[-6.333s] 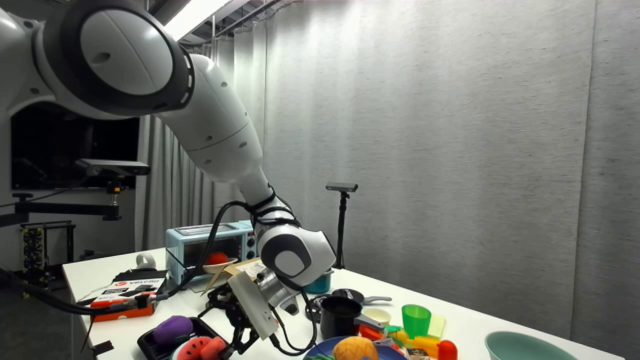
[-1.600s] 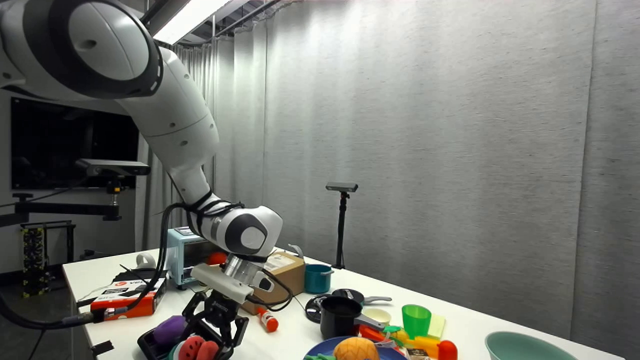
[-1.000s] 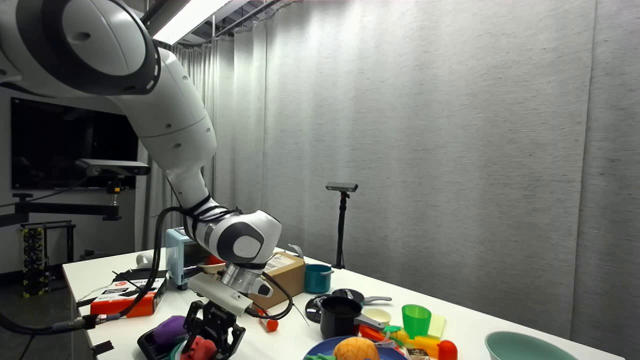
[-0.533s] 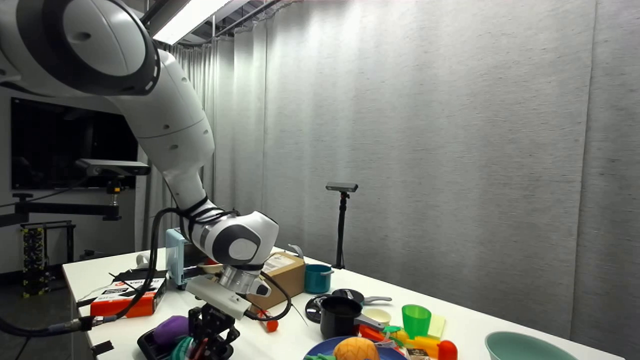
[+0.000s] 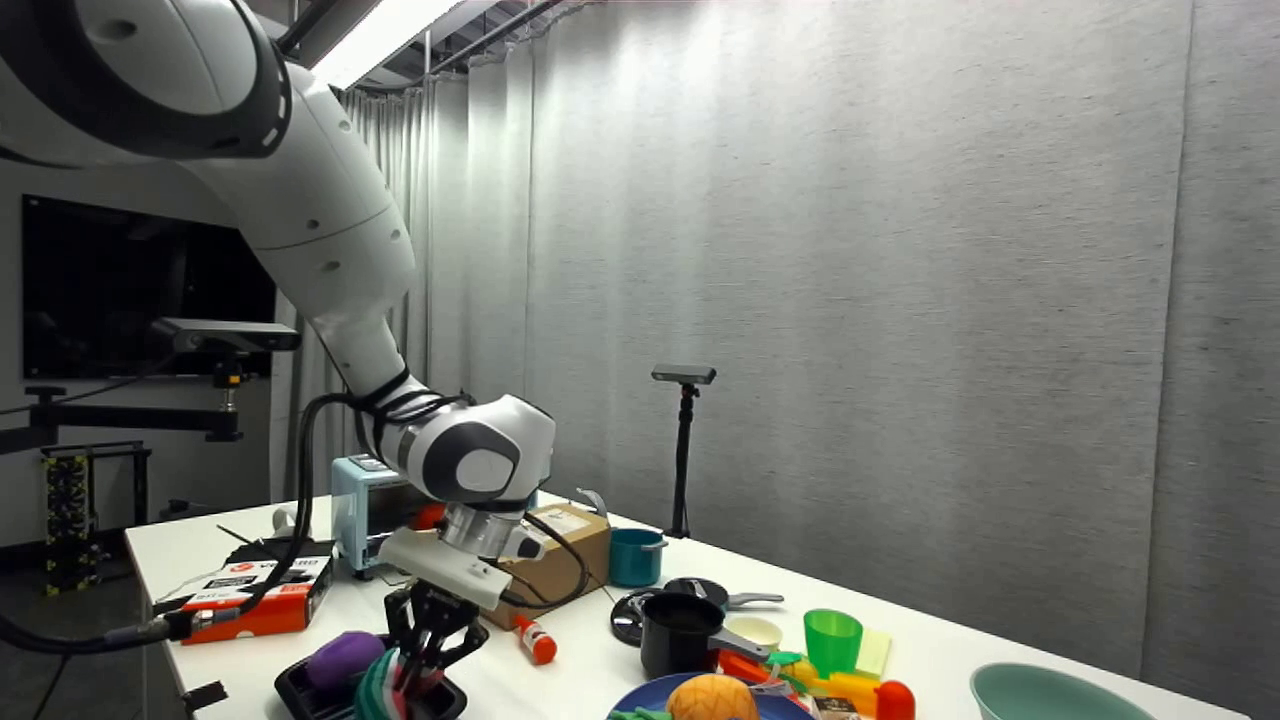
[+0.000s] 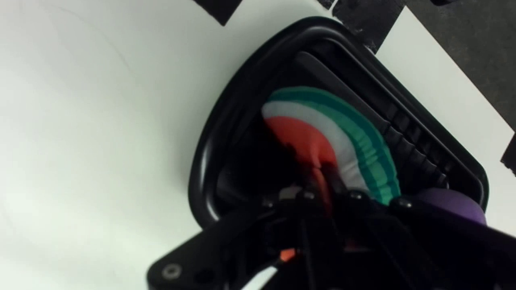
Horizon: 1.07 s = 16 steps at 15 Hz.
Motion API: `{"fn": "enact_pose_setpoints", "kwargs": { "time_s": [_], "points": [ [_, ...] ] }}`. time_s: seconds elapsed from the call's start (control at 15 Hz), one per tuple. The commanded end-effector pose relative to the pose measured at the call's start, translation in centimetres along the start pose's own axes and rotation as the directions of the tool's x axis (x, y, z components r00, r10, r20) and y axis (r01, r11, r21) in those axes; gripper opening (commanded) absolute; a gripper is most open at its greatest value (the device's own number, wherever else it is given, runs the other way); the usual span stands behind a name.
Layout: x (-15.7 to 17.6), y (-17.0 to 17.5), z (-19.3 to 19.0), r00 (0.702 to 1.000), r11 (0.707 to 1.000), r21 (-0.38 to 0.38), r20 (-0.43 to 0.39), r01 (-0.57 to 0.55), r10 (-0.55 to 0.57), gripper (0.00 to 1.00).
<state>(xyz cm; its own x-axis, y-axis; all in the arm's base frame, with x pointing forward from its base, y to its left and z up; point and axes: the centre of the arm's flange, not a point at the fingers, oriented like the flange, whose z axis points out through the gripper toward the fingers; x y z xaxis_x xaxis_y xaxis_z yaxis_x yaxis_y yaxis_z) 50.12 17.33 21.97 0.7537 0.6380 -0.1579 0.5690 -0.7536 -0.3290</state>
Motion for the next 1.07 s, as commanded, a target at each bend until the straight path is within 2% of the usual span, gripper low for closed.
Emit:
{"fn": "enact_pose_setpoints", "kwargs": {
  "time_s": [0.0, 0.2, 0.4, 0.53, 0.8, 1.0],
  "points": [
    [-2.7, -0.9, -5.5, 0.993, 0.999, -0.03, -0.106, 0.042, -0.045, 0.02],
    [-4.2, 0.0, -10.1, 0.975, 0.999, -0.034, -0.224, -0.011, 0.003, 0.02],
    [-5.6, 3.1, -13.8, 0.929, 0.987, -0.02, -0.342, -0.158, 0.142, 0.02],
    [-6.7, 6.3, -15.5, 0.889, 0.969, -0.008, -0.4, -0.248, 0.224, 0.02],
    [-8.8, 13.4, -17.7, 0.781, 0.902, 0.013, -0.495, -0.432, 0.381, 0.02],
    [-10.0, 17.8, -18.3, 0.674, 0.823, 0.028, -0.56, -0.567, 0.483, 0.02]
  ]
}}
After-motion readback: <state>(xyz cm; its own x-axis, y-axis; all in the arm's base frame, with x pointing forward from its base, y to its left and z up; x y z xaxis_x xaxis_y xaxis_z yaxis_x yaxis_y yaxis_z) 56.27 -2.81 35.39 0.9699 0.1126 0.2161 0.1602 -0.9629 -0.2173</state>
